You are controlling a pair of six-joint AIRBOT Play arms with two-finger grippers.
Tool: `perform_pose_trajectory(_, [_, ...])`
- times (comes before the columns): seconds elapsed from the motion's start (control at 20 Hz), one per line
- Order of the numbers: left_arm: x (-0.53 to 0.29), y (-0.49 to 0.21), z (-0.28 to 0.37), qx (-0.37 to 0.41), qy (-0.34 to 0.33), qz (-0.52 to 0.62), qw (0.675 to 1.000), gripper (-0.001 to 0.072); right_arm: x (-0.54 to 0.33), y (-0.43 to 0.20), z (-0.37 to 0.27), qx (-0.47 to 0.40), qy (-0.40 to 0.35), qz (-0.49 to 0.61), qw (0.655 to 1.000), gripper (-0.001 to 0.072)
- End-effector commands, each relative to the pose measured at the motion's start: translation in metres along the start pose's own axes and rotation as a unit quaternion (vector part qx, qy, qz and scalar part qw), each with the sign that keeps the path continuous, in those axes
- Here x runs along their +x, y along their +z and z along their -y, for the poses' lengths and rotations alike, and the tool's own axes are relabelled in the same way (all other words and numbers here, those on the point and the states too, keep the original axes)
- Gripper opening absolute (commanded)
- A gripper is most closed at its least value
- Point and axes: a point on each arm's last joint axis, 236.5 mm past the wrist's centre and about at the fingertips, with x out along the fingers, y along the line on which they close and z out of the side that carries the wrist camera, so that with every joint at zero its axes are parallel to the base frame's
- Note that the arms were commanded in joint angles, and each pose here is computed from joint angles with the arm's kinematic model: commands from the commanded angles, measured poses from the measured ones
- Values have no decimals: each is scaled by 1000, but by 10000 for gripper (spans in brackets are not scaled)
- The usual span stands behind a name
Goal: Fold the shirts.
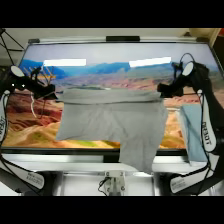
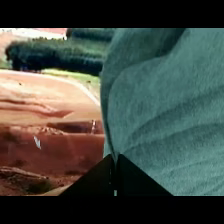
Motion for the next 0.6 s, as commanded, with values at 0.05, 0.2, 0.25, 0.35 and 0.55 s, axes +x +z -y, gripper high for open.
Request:
perform_pose_trajectory(0.05, [12,-28,-4,0,-4,-49,999,29,22,-28,3,20,-5,-42,999,67])
perform_pose_trajectory(0.2, [21,-32,-8,-7,-3,-51,999,29,22,-25,6,21,-9,-36,999,67])
perform_pose_trajectory(0.25, [23,-32,-9,-8,-2,-49,999,29,23,-25,6,22,-10,-37,999,67])
perform_pose_trajectory(0.35, [26,-32,-11,-12,-1,-46,999,30,24,-26,8,26,-14,-38,999,67])
perform_pose_trajectory(0.55, [21,-38,-6,-13,-10,-60,998,594,13,-26,6,19,-11,-32,999,500])
